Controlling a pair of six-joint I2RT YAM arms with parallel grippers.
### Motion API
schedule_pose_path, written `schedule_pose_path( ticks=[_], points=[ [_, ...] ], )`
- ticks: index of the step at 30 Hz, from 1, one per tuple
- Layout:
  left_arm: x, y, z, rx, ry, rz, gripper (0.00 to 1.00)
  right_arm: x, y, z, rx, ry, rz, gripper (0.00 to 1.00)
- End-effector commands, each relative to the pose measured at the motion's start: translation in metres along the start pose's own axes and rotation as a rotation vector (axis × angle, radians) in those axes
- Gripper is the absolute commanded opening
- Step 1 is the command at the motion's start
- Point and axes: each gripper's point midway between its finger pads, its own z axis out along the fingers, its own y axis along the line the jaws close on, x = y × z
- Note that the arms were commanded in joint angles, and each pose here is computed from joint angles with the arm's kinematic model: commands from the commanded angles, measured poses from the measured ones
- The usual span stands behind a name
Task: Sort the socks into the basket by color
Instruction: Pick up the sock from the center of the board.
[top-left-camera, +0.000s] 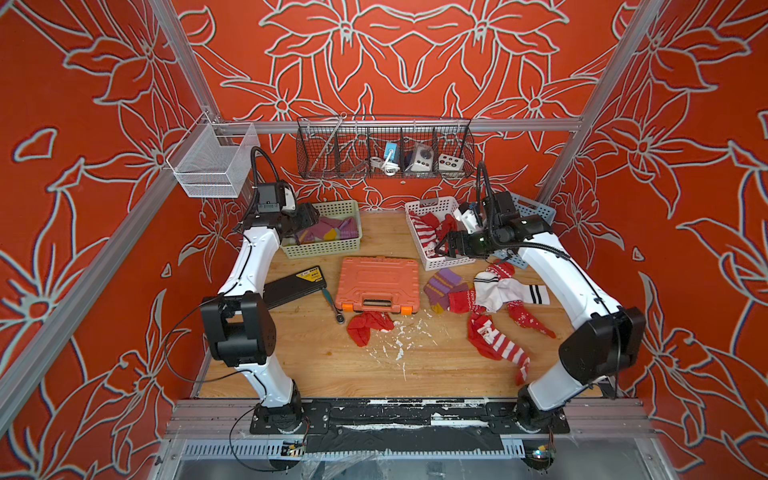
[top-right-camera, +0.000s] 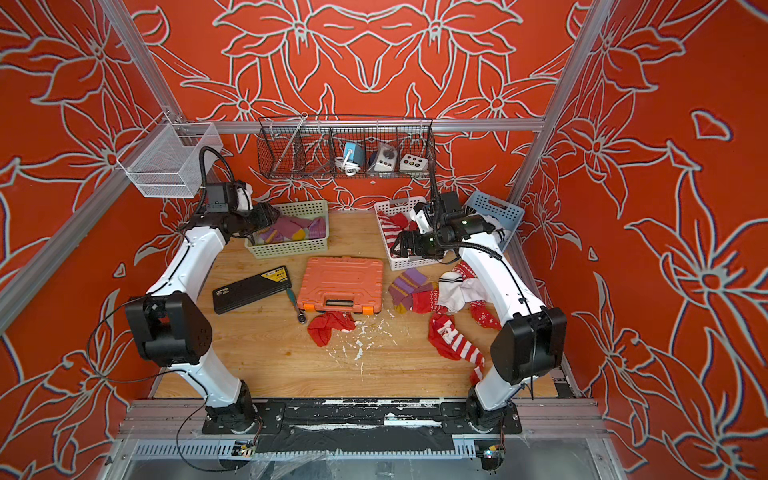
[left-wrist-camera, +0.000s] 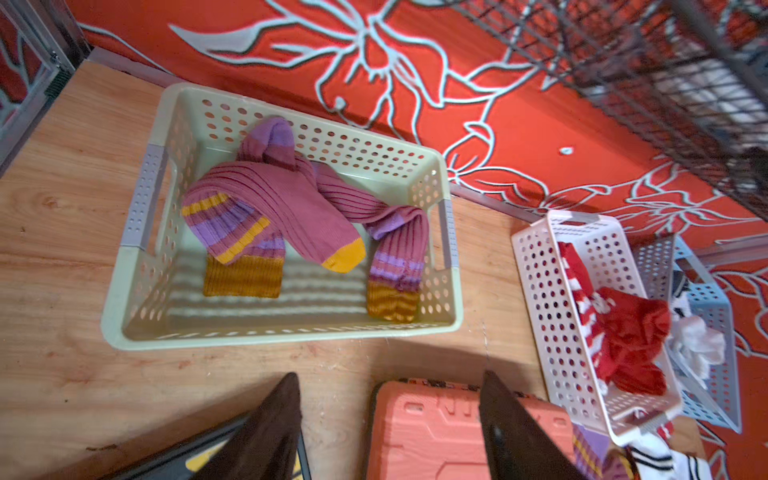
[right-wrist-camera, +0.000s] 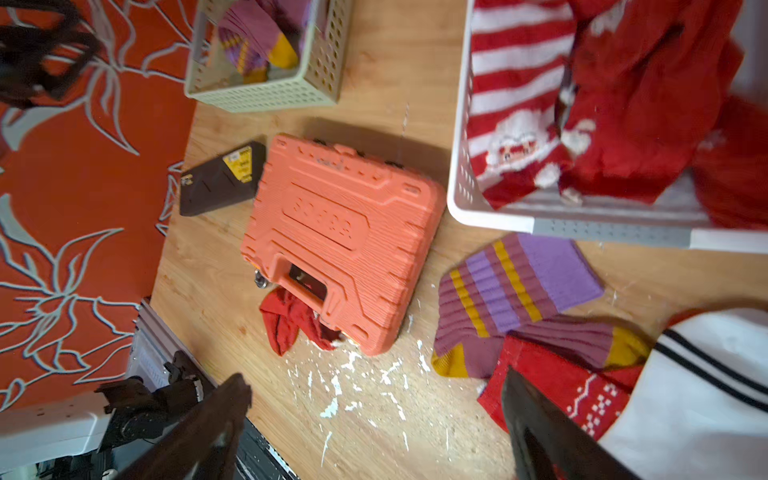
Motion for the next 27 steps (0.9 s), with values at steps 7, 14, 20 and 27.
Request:
schedule_pose_path(
  ticks=[7, 14, 20, 27],
  points=[
    [0.034, -0.048, -0.051, 0.112, 0.007, 0.041, 0.66, 0.058, -0.040, 0.056, 0.114, 0.200, 0.070, 0.89],
    [0.070, -0.073, -0.071, 0.180, 0.042, 0.042, 0.65, 0.066, -0.052, 0.093, 0.214, 0.223, -0.007, 0.82],
    [0.086, -0.080, -0.080, 0.203, 0.065, 0.037, 0.65, 0.072, -0.058, 0.119, 0.302, 0.261, -0.091, 0.79],
    [0.093, -0.084, -0.088, 0.225, 0.073, 0.038, 0.65, 0.084, -0.070, 0.141, 0.392, 0.304, -0.149, 0.78]
  ],
)
